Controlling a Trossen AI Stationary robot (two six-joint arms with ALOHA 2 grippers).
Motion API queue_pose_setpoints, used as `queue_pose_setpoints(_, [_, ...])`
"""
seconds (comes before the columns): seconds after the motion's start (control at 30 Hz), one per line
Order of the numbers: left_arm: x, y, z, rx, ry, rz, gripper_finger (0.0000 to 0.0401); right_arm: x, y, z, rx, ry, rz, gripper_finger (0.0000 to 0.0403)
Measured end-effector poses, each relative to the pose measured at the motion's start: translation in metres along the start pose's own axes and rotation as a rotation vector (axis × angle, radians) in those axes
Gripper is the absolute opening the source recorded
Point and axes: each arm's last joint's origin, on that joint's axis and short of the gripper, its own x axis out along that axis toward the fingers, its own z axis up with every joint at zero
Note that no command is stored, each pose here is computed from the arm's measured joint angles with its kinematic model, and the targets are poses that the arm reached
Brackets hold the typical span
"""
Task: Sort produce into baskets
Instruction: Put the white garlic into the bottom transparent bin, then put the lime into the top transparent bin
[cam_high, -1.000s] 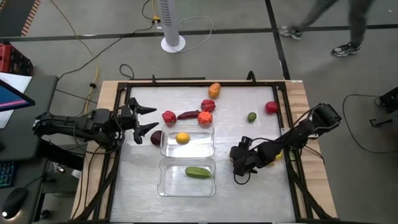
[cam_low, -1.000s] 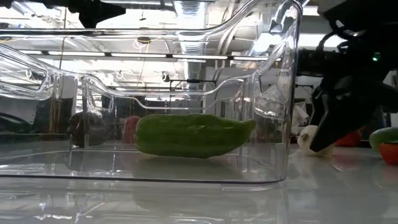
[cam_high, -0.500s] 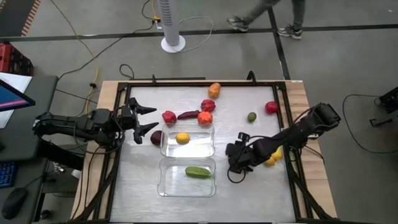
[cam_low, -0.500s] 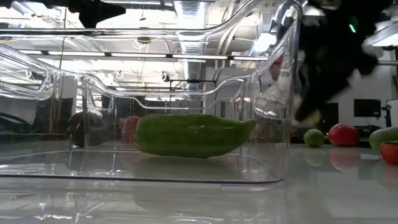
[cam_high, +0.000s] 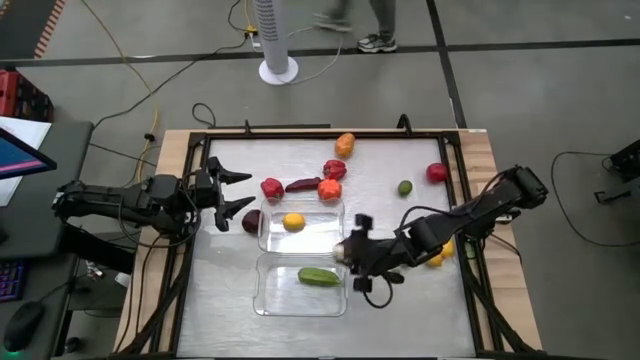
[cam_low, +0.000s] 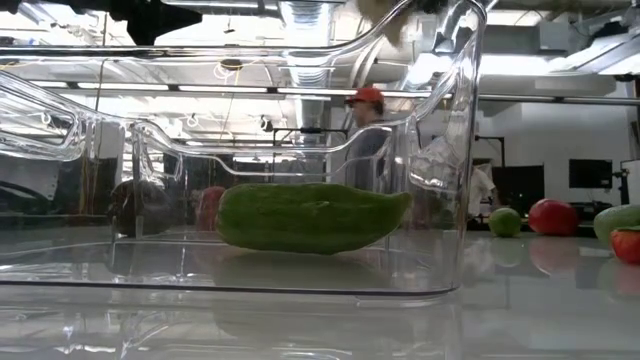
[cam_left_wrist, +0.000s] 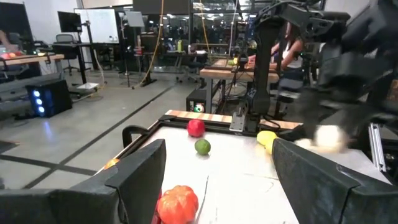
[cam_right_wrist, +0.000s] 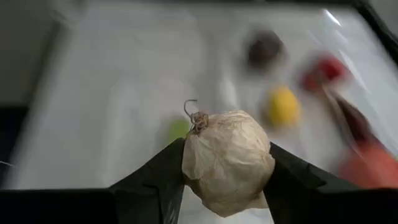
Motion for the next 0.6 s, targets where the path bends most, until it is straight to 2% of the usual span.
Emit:
queue_pose_setpoints(0.13, [0.000, 0.000, 0.000, 0.000, -0.001, 0.000, 0.0280, 0.013, 0.013, 0.009, -0.036, -0.102, 0.150, 0.0218])
queue_pose_setpoints(0.33, [0.000, 0.000, 0.000, 0.000, 0.000, 0.000, 0.0280, 0.048, 0.027, -0.002, -0.072, -0.062, 0.283, 0.0251])
queue_pose_setpoints(0.47, [0.000, 0.000, 0.000, 0.000, 0.000, 0.000, 0.0280, 0.067, 0.027, -0.011, -0.041, 0.007, 0.311, 0.0291])
queue_pose_setpoints(0.6, [0.000, 0.000, 0.000, 0.000, 0.000, 0.000, 0.0280, 0.065, 0.018, -0.007, -0.014, 0.084, 0.292, 0.0333])
